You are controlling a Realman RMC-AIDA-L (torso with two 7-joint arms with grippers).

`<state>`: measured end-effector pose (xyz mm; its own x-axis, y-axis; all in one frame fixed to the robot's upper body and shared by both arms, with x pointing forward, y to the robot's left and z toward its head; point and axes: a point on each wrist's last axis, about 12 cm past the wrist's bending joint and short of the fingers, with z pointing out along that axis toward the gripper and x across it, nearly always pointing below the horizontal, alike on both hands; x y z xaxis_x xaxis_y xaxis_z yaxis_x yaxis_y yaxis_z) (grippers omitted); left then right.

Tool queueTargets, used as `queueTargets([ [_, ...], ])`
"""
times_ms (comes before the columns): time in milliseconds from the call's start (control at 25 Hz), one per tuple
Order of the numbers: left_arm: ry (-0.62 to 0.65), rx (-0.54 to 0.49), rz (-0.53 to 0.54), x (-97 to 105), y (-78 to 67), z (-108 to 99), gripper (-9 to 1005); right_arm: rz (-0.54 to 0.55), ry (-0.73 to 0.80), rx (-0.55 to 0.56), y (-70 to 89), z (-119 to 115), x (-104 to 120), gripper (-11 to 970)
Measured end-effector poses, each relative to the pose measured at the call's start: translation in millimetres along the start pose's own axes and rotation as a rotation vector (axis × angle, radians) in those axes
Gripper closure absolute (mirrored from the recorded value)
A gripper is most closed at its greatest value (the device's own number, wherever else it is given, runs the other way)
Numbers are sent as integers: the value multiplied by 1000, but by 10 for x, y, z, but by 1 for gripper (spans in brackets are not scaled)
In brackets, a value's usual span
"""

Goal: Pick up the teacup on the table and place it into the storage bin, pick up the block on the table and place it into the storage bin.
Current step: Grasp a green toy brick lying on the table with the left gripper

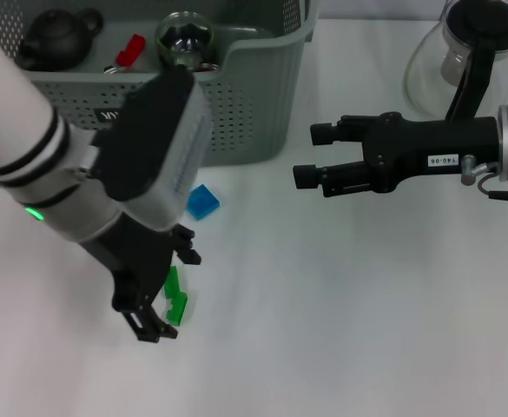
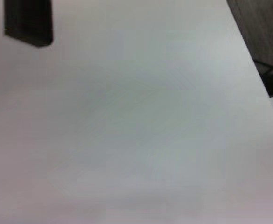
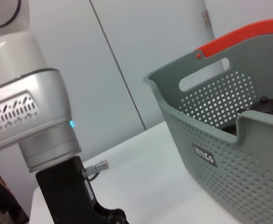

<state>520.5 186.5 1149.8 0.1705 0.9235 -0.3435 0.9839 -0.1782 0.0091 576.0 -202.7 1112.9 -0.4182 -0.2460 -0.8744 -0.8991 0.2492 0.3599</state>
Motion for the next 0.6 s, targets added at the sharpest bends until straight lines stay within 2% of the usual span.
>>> queueTargets([
  [280,102,-25,39,-88,46,175,45,-8,0,2,-4,-1,-4,19],
  [600,130,-14,85,-169,27,250,44,-16,11,-3,2,2,6,18],
])
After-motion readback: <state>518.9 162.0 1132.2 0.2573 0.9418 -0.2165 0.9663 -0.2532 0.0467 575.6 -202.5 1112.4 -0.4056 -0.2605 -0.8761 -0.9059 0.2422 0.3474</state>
